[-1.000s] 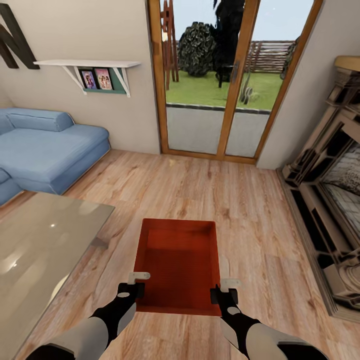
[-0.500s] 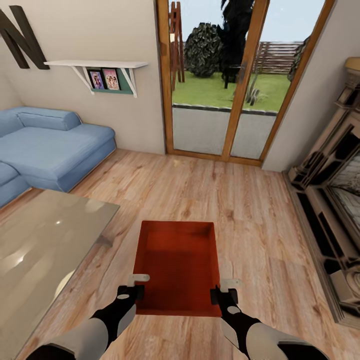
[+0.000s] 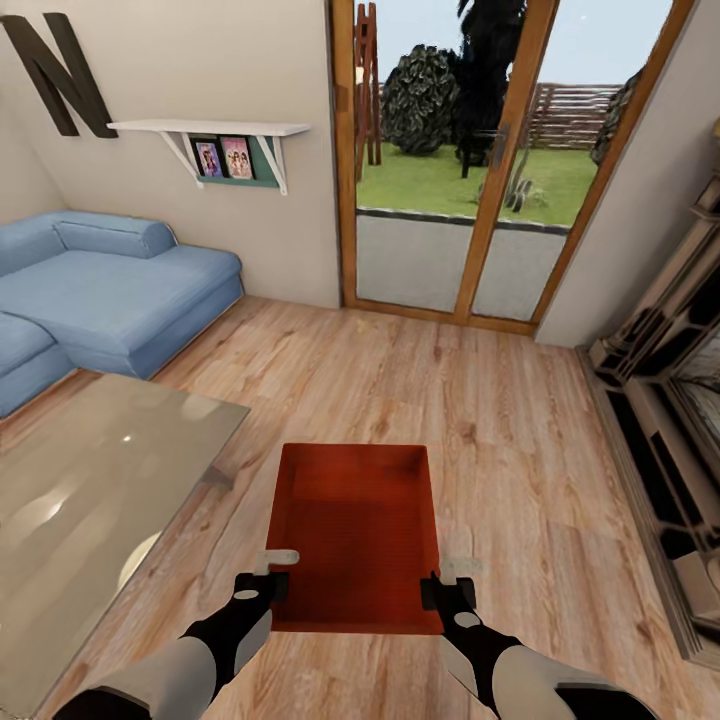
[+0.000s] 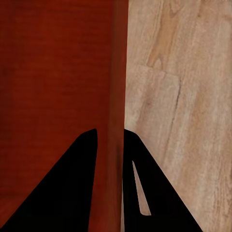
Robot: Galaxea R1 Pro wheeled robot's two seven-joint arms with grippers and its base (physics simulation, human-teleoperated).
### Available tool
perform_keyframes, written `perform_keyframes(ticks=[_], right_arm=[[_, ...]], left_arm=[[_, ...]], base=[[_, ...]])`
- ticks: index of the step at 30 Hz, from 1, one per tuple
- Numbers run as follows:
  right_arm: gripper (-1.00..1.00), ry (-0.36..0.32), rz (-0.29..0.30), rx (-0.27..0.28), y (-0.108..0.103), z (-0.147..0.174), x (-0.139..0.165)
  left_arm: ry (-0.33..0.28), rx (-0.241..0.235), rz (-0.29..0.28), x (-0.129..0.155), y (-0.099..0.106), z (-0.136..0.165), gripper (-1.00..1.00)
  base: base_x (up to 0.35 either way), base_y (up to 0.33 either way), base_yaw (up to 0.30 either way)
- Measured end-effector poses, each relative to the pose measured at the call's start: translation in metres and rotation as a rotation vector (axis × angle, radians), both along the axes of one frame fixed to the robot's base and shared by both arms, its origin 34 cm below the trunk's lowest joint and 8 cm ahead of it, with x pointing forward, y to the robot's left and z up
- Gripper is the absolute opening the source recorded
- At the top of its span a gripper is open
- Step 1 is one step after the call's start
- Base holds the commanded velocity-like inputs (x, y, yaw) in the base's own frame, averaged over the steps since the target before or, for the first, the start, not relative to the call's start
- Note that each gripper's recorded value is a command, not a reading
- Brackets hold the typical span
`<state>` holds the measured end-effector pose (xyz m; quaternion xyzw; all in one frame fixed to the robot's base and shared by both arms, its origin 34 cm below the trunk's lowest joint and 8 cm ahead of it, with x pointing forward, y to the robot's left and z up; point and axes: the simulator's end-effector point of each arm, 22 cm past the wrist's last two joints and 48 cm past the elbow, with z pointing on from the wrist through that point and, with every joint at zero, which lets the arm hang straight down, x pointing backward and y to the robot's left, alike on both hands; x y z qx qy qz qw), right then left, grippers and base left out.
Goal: Move the two storage containers from the living room to the garage. In the garage, place one container on the floor and stack the other container on top of it (either order is fine).
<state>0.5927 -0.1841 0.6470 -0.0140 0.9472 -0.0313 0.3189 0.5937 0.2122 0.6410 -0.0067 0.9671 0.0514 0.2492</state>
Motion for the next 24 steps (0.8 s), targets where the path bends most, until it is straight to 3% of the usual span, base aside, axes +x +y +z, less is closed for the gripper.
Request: perform_keyframes(ticks=[24], right_arm=[[-1.0,-0.018,-0.006,0.002,-0.0007,0.0034,0.0038]], left_arm=[[-0.018,0.004,-0.008,0.0069,-0.0006,0.0046,-1.0]], base=[[0.0,0.0,0.091]])
